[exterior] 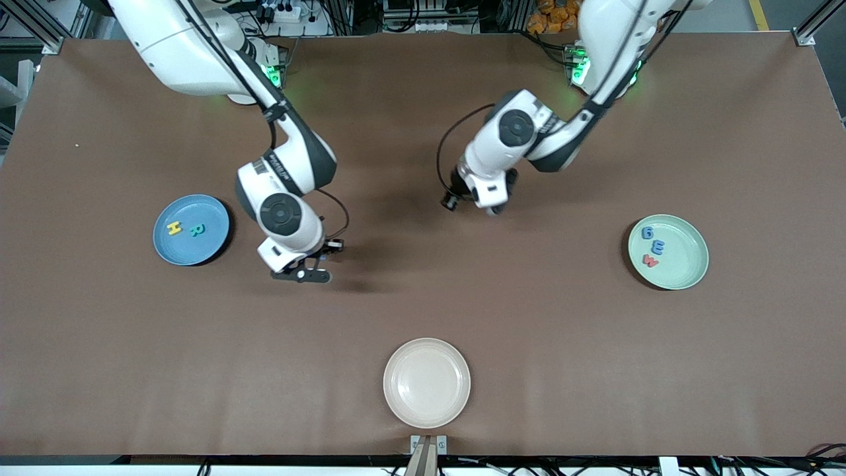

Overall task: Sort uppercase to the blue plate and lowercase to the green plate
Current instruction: 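Carry the yellow h toward the green plate while the right gripper carries the W, then release the yellow h on the green plate while the right gripper releases the W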

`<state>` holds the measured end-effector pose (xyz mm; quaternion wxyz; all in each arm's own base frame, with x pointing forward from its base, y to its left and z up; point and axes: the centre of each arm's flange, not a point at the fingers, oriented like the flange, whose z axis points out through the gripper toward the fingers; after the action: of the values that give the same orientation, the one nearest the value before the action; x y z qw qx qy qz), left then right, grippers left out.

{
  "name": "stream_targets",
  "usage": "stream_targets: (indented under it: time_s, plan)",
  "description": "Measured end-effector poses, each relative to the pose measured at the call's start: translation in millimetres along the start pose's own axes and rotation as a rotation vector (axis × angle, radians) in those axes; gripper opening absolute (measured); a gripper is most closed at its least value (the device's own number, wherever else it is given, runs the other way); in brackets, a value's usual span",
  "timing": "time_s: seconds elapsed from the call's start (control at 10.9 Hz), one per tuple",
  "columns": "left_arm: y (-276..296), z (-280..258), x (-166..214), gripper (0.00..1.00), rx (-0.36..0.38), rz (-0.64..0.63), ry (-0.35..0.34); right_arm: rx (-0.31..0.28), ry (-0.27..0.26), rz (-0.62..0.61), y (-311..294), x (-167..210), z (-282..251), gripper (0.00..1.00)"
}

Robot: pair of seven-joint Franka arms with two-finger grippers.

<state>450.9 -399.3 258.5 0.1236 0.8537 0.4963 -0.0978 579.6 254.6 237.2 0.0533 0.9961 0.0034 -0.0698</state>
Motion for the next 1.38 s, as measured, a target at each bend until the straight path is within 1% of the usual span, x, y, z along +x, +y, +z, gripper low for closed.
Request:
stream_targets:
  time_s: [0.28, 0.46, 0.64, 0.92, 1.1, 1.38]
  plan:
    - [29, -54, 74, 0.25, 0.016, 0.164, 0.022, -0.039, -0.018, -0.124, 50, 12, -14, 0.35]
    - [34, -87, 127, 0.25, 0.024, 0.306, 0.036, -0.058, -0.029, -0.199, 85, 17, -15, 0.35]
    - [31, -106, 157, 0.25, 0.032, 0.441, 0.05, -0.074, -0.054, -0.272, 128, 14, -12, 0.35]
    - [18, -114, 203, 0.25, 0.091, 0.618, 0.052, -0.081, -0.09, -0.372, 182, 4, -9, 0.35]
    - [-1, -113, 247, 0.25, 0.141, 0.716, 0.045, -0.08, -0.125, -0.423, 218, -4, 1, 0.35]
    - [-43, -114, 326, 0.25, 0.201, 0.889, 0.034, -0.066, -0.204, -0.461, 274, -25, 29, 0.35]
